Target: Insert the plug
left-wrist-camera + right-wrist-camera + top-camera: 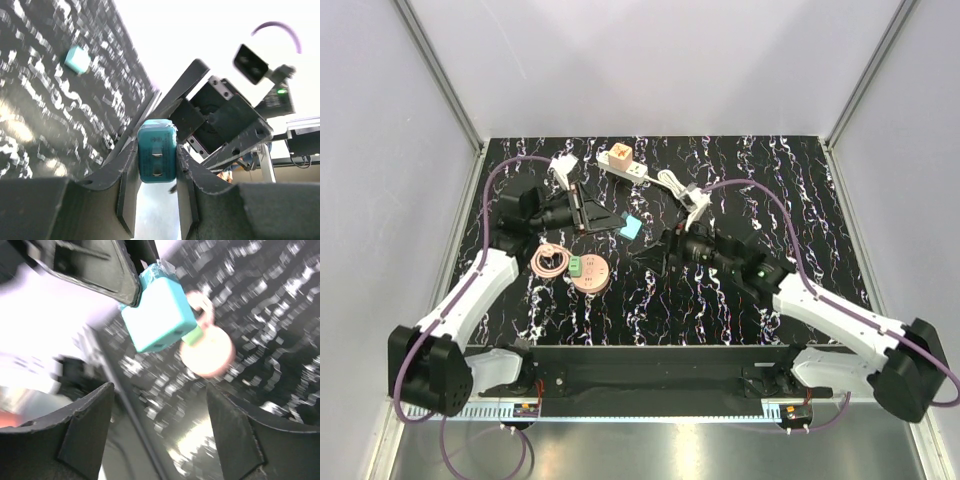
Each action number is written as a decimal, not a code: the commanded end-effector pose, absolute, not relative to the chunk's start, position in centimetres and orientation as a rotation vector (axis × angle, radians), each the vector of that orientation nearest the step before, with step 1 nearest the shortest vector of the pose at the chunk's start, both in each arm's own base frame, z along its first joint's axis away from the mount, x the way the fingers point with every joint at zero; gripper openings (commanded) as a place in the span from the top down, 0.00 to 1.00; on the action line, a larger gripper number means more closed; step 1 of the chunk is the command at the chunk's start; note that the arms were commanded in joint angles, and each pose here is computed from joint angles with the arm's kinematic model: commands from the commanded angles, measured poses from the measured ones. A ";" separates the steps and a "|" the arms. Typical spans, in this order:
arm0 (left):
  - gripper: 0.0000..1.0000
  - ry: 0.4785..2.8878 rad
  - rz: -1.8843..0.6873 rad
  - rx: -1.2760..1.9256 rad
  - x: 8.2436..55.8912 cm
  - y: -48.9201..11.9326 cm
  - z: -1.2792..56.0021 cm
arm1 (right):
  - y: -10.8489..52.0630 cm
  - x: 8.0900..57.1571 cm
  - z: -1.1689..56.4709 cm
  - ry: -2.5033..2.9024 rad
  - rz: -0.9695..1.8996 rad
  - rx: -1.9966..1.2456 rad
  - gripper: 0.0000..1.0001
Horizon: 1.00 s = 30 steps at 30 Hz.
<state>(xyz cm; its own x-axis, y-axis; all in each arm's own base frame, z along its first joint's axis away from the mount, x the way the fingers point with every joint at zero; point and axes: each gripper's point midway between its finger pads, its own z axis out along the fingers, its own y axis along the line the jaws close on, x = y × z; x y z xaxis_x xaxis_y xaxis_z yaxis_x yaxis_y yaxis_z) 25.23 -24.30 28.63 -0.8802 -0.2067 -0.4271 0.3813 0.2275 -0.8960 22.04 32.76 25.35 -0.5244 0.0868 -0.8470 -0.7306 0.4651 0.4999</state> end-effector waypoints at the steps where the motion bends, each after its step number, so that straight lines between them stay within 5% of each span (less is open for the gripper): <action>1: 1.00 1.844 -1.709 0.244 24.6 -24.0 33.4 | 32.7 21.1 32.7 1.612 1.408 -0.366 0.22; 18: 1.00 1.615 -1.799 0.278 22.4 -23.6 37.3 | 34.0 22.9 36.7 1.412 1.710 -0.080 0.51; 30: 1.00 1.622 -1.835 0.252 22.8 -23.7 36.5 | 34.0 22.8 37.2 1.336 1.731 -0.095 0.60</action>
<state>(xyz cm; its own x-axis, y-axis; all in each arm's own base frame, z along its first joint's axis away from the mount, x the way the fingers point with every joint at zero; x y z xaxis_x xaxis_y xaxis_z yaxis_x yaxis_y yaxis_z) 23.14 -23.71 35.50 -0.7872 -0.3411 -0.5137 0.5393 0.0231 -0.8418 22.70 34.51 35.04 -0.6196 0.5479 -0.5621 -0.6436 0.0554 0.7634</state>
